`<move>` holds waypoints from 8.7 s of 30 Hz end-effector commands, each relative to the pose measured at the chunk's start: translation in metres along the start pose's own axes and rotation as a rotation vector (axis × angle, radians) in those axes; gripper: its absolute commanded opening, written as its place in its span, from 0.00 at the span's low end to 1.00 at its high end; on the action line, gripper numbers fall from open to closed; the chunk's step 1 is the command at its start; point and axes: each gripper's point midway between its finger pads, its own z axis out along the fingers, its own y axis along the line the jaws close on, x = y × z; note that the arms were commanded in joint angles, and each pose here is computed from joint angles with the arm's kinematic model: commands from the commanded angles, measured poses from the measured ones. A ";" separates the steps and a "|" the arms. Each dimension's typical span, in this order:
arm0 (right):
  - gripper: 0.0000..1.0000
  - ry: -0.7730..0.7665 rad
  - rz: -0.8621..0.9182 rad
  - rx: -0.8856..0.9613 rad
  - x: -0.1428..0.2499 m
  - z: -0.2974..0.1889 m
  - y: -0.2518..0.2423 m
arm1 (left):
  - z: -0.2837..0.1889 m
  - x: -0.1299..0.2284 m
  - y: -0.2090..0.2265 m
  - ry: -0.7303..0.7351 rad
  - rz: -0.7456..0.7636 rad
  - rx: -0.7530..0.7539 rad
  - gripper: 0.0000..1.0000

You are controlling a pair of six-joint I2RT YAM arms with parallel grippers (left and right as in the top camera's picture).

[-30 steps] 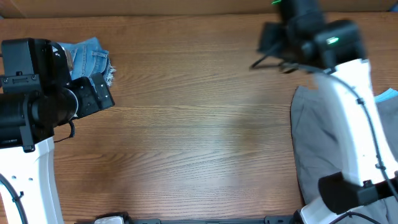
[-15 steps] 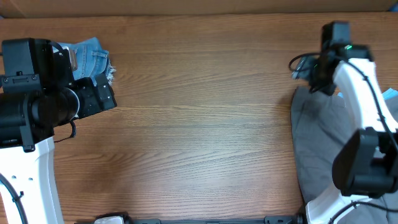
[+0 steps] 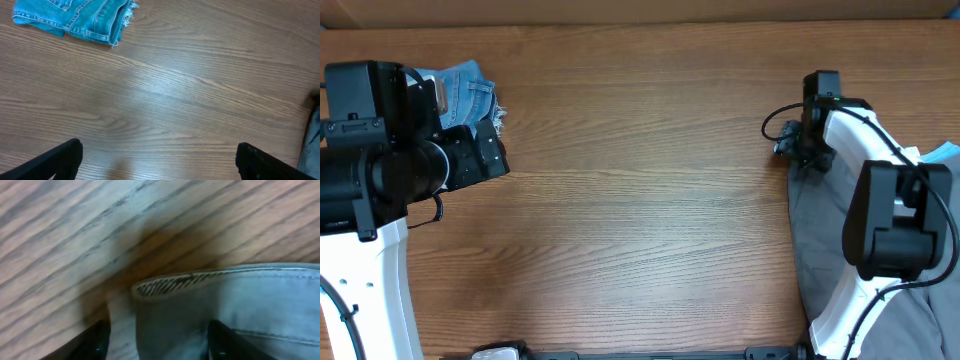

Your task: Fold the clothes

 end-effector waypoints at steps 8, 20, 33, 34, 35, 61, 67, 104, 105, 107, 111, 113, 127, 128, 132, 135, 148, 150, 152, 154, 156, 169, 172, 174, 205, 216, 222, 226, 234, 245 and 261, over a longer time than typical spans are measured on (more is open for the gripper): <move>0.04 -0.036 0.078 0.208 -0.011 -0.016 -0.031 | 0.002 0.000 -0.003 0.009 0.019 0.020 1.00; 0.04 -0.321 0.122 0.013 -0.081 -0.218 -0.014 | 0.001 0.002 -0.001 0.016 0.016 0.009 1.00; 0.04 -0.453 -0.473 -0.564 0.051 -0.389 0.193 | -0.049 -0.022 0.027 -0.158 -0.027 -0.123 1.00; 0.04 -0.431 -0.535 -0.581 0.074 -0.389 0.211 | -0.056 -0.024 0.029 -0.177 -0.037 -0.126 1.00; 0.07 -0.411 -0.597 -0.598 0.099 -0.391 0.226 | -0.064 -0.026 0.032 -0.198 -0.053 -0.130 1.00; 0.79 -0.758 -0.118 -0.688 0.086 -0.529 0.061 | 0.023 -0.008 -0.101 0.010 0.447 0.180 1.00; 0.80 -0.785 -0.106 -0.716 0.096 -0.542 0.038 | 0.125 -0.003 -0.170 0.120 0.588 0.225 0.98; 0.75 -0.616 -0.172 -0.462 0.105 -0.478 0.033 | 0.429 0.068 -0.216 0.354 0.558 0.278 0.04; 0.75 -0.616 -0.172 -0.462 0.105 -0.478 0.033 | 0.429 0.064 -0.212 0.351 0.549 0.274 0.04; 0.75 -0.616 -0.172 -0.462 0.105 -0.478 0.033 | 0.431 0.052 -0.197 0.341 0.501 0.220 0.04; 0.72 -0.616 -0.172 -0.462 0.105 -0.478 0.033 | 0.428 0.000 -0.136 0.284 0.336 0.000 0.04; 0.72 -0.614 -0.169 -0.461 0.105 -0.477 0.033 | 0.420 -0.030 -0.105 0.251 0.264 -0.069 0.04; 0.72 -0.573 -0.159 -0.430 0.105 -0.466 0.036 | 0.339 -0.153 -0.055 0.129 -0.063 0.261 0.42; 0.73 -0.564 -0.147 -0.425 0.105 -0.463 0.036 | 0.333 -0.155 -0.056 0.125 -0.040 0.261 0.43; 0.76 -0.524 -0.103 -0.371 0.098 -0.449 0.032 | 0.300 -0.165 -0.059 0.094 0.004 0.239 0.48; 0.80 -0.468 -0.096 -0.339 0.091 -0.433 0.034 | 0.264 -0.178 -0.067 0.037 0.043 0.240 0.48; 0.87 -0.076 -0.218 -0.142 0.055 -0.269 0.096 | 0.073 -0.170 -0.053 -0.167 0.100 0.093 0.55; 0.86 -0.011 -0.242 -0.135 0.051 -0.236 0.104 | 0.057 -0.160 -0.051 -0.164 0.101 0.077 0.56; 0.84 0.079 -0.258 -0.148 0.052 -0.203 0.110 | 0.043 -0.152 -0.047 -0.167 0.106 0.053 0.56; 0.80 0.181 -0.280 -0.176 0.057 -0.166 0.115 | 0.028 -0.143 -0.043 -0.175 0.110 0.017 0.56; 0.76 0.232 -0.291 -0.207 0.061 -0.147 0.119 | 0.019 -0.141 -0.046 -0.191 0.130 0.025 0.57; 0.68 0.416 -0.267 -0.495 0.100 -0.052 0.125 | -0.022 -0.123 -0.079 -0.268 0.228 0.077 0.60; 0.65 0.444 -0.267 -0.487 0.114 -0.040 0.119 | -0.022 -0.121 -0.084 -0.270 0.262 0.067 0.61; 0.54 0.446 -0.286 -0.489 0.119 -0.034 0.117 | -0.021 -0.120 -0.085 -0.271 0.272 0.049 0.61; 0.56 0.242 -0.152 -0.559 0.018 -0.144 0.055 | -0.076 -0.107 -0.076 -0.396 0.321 0.021 0.70; 0.63 0.123 -0.199 -0.436 0.067 -0.236 0.064 | -0.050 -0.063 -0.031 -0.217 0.225 -0.133 0.83; 0.71 0.125 -0.194 -0.371 0.093 -0.252 0.060 | 0.018 -0.026 -0.015 0.055 0.163 -0.167 0.83; 0.71 0.206 -0.194 -0.324 0.112 -0.225 0.053 | 0.069 -0.003 0.004 0.221 0.147 -0.226 0.83; 0.61 0.453 -0.148 -0.245 0.181 -0.145 0.034 | 0.144 0.043 0.041 0.429 0.063 -0.306 0.82; 0.60 0.585 -0.046 -0.295 0.246 -0.078 0.028 | 0.184 0.080 0.103 0.512 -0.146 -0.351 0.83; 0.24 0.608 0.060 -0.328 0.261 -0.061 0.031 | 0.198 0.084 0.118 0.496 -0.201 -0.318 0.85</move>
